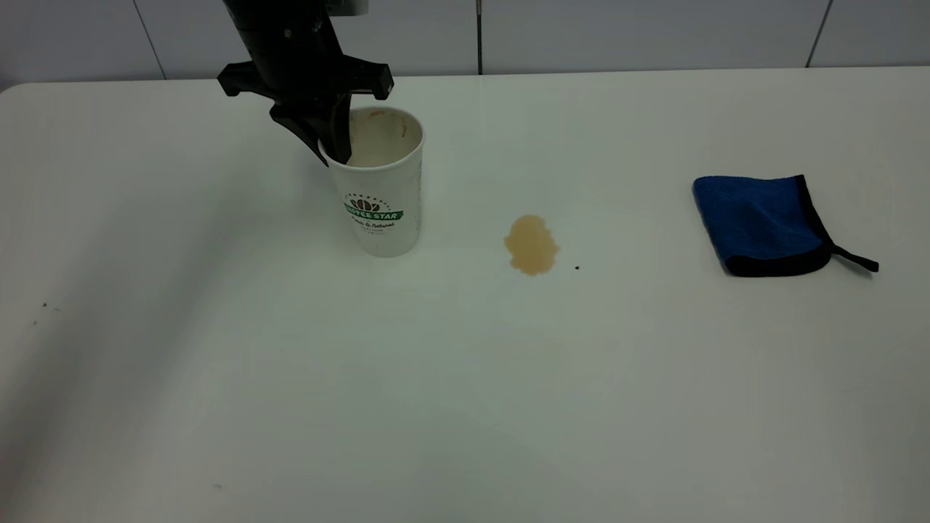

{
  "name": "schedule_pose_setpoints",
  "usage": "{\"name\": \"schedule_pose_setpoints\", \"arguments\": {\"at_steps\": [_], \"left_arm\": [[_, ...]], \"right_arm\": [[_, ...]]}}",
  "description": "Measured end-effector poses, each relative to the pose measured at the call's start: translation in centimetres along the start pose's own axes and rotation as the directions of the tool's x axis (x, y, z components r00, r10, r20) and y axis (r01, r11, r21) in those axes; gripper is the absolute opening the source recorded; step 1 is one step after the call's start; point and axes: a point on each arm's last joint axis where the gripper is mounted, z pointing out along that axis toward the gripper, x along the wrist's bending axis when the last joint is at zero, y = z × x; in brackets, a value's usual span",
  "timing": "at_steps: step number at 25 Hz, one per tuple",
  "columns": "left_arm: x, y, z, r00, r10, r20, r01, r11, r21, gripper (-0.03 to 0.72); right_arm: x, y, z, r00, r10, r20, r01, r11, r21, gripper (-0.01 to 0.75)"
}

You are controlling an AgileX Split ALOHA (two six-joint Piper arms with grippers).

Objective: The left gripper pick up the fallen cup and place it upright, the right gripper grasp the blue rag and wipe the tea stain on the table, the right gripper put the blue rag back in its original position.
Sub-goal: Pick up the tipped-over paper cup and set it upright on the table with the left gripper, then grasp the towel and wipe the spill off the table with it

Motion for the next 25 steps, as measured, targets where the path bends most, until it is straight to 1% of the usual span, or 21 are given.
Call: {"name": "schedule_pose_setpoints", "arguments": {"at_steps": [1,3,5,7,10,11,13,15,19,21,25], "left_arm": [[0.0,0.0,0.0,1.000,0.001,0.000,-0.001,1.000,0.000,0.051],[0.0,0.0,0.0,1.000,0.000,0.001,0.000,1.000,-0.001,0.115],[0.0,0.0,0.0,1.000,0.002,0.003,-0.002,1.000,-0.004,0.199],[0.0,0.1,0.0,1.000,0.002,0.003,-0.002,1.000,-0.011,0.306],[-0.1,0.4,-0.9,1.000,0.005,0.001,-0.004,0.999,-0.041,0.439],[-0.2,0.5,-1.5,1.000,0.006,0.001,-0.006,0.999,-0.053,0.475],[-0.4,0.8,-3.0,1.000,0.010,0.002,-0.010,0.997,-0.079,0.524],[-0.7,0.9,-4.8,1.000,0.016,0.004,-0.015,0.996,-0.093,0.548],[-1.9,0.7,-9.4,0.999,0.041,0.008,-0.039,0.991,-0.127,0.555],[-2.7,0.5,-12.6,0.998,0.060,0.011,-0.057,0.985,-0.160,0.557],[-5.4,-1.0,-19.5,0.993,0.120,0.017,-0.112,0.966,-0.235,0.557]], "right_arm": [[0.0,0.0,0.0,1.000,0.000,0.000,0.000,1.000,0.000,0.553],[0.0,0.0,0.0,1.000,0.000,0.000,0.000,1.000,0.000,0.553],[0.0,0.0,0.0,1.000,0.000,0.000,0.000,1.000,0.000,0.553],[0.0,0.0,0.0,1.000,0.000,0.000,0.000,1.000,0.000,0.553],[0.0,0.0,0.0,1.000,0.000,0.000,0.000,1.000,0.000,0.553],[0.0,0.0,0.0,1.000,0.000,0.000,0.000,1.000,0.000,0.553],[0.0,0.0,0.0,1.000,0.000,0.000,0.000,1.000,0.000,0.553],[0.0,0.0,0.0,1.000,0.000,0.000,0.000,1.000,0.000,0.553],[0.0,0.0,0.0,1.000,0.000,0.000,0.000,1.000,0.000,0.553],[0.0,0.0,0.0,1.000,0.000,0.000,0.000,1.000,0.000,0.553],[0.0,0.0,0.0,1.000,0.000,0.000,0.000,1.000,0.000,0.553]]}}
